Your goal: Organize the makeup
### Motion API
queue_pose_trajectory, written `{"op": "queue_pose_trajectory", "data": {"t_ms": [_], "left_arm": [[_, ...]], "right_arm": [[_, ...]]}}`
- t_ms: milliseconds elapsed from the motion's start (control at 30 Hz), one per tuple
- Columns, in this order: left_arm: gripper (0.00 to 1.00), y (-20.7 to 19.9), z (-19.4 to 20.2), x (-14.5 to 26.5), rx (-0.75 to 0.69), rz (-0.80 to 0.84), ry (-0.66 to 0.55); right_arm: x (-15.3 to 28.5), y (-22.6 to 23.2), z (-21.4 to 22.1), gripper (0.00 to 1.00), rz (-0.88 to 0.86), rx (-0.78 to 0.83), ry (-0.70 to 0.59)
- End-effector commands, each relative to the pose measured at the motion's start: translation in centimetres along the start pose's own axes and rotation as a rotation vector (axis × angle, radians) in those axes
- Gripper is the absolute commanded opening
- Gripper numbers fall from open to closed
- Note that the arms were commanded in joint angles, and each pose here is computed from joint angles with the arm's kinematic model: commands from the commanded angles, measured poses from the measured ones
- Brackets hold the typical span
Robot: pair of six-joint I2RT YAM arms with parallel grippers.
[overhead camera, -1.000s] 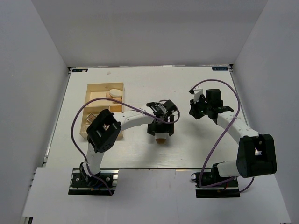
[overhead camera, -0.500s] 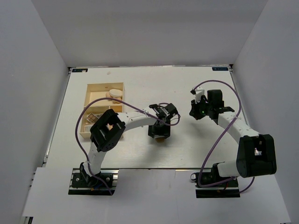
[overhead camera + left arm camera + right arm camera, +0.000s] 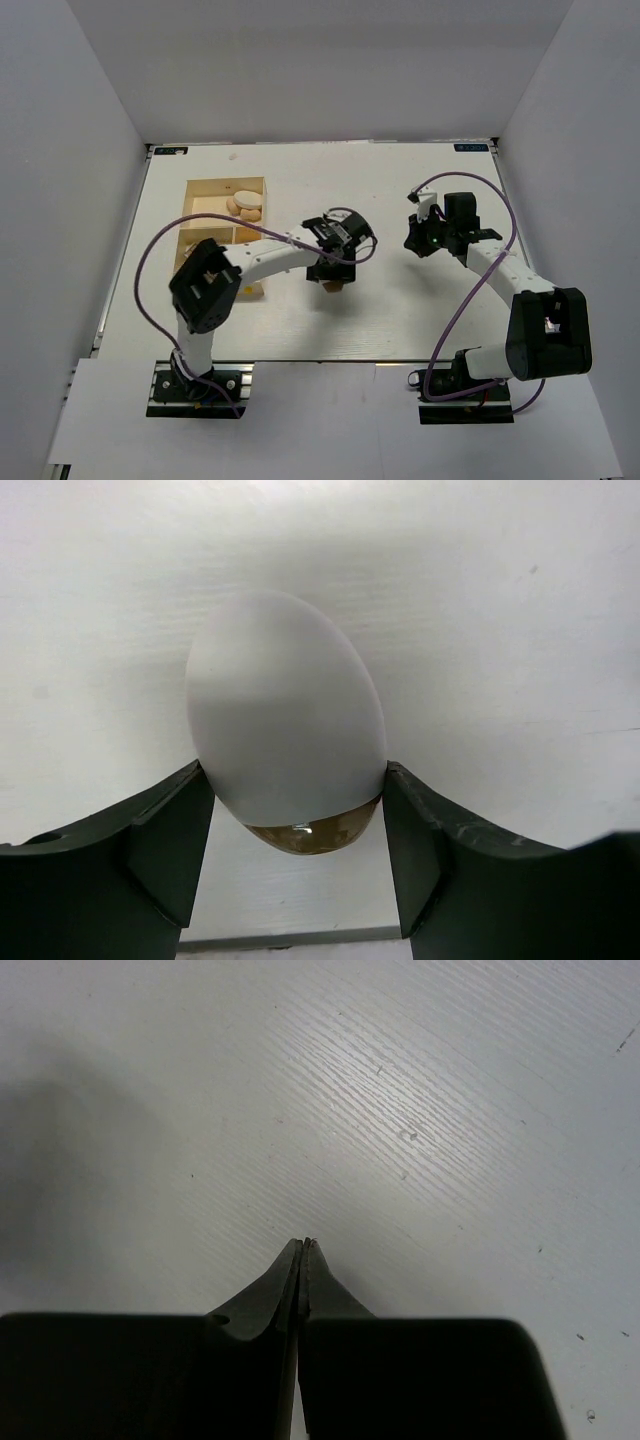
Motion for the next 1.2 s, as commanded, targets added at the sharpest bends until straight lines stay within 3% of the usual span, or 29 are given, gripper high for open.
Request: {"op": "queue_pose_trajectory", "data": {"t_ms": [0, 233, 633, 867, 1167], "left_arm": [[0.45, 4.0, -4.5, 6.7, 0.092, -0.034, -0.230], [0.45, 11.3, -5.5, 9.8, 0.198, -0.153, -0.304], [0.46, 21.4, -2.2, 9.0, 0.290, -0.351, -0.236], [0.49, 23.6, -1.3, 7.0, 0.267, -0.400, -0.178], [0.68, 23.7, -1.6, 4.9, 0.258, -0.380, -0.140]], "right_arm": [[0.4, 0.4, -0.2, 0.00, -0.024, 0.008, -0.018], [0.3, 0.6, -0.1, 0.00, -0.035, 0.004, -0.015], [0.5, 0.7, -0.1, 0.00, -0.039, -0.001, -0.011], [0.6, 0.7, -0.1, 0.00, -0.035, 0.000, -0.012], [0.5, 0.7, 0.0, 0.00, -0.034, -0.005, -0.008]]}}
Point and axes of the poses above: each gripper's point midway between its finger pads, its own x axis back along the fingers, its own y axis along the line the jaws close on, z = x × y, the point moved 2 cm from there along x, back along the fingers, and after that the axes turned 11 degrees about -x, right-handed, at the moved point
